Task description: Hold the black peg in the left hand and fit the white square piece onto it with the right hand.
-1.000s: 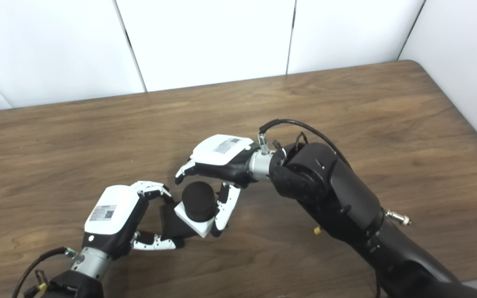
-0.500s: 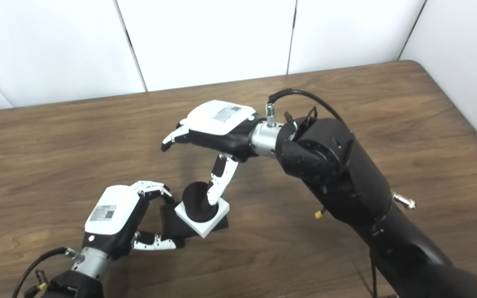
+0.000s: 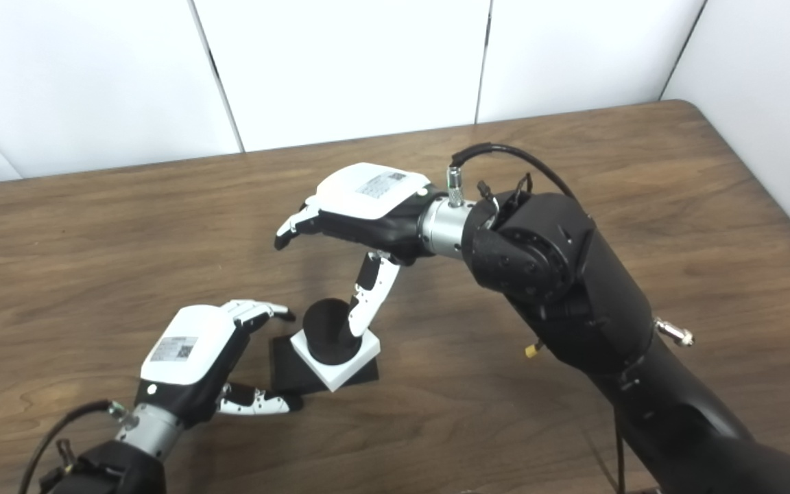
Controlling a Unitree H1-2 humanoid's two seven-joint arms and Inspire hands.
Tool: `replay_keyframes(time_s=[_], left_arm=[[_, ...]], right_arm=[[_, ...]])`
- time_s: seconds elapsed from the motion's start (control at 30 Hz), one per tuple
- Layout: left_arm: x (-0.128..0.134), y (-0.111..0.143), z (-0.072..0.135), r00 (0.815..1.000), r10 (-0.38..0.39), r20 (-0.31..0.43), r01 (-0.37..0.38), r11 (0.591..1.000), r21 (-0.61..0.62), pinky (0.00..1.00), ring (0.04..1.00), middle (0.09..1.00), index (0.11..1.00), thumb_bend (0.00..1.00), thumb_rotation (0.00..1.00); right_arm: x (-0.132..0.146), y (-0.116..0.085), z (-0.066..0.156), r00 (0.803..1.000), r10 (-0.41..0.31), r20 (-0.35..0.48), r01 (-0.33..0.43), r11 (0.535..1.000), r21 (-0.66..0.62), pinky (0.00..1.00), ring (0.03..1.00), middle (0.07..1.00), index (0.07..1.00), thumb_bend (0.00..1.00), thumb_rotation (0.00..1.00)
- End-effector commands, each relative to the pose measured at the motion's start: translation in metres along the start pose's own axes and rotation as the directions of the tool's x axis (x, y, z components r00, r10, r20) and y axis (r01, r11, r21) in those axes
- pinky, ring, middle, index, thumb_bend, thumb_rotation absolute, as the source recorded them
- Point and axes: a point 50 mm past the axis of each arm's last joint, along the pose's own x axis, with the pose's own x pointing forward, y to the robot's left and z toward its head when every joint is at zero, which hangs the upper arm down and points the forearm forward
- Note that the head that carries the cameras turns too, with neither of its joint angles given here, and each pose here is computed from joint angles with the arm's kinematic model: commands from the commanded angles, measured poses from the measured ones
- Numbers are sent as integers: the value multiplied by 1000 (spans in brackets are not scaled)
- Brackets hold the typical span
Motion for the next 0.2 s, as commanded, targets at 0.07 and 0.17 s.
replay_keyframes(time_s=[0.07, 0.17], left_arm=[[-4, 12, 1, 998, -64, -24, 62, 996, -71, 827, 882, 894, 900, 998, 360], [-6, 25, 5, 999, -43, -24, 41, 995, -90, 844, 898, 903, 906, 1000, 344]], right_arm=[[-5, -13, 0, 998, -58, -11, 58, 998, -18, 891, 931, 865, 839, 1000, 412], [-4, -12, 0, 998, -59, -12, 59, 998, -14, 892, 930, 865, 838, 1000, 408]])
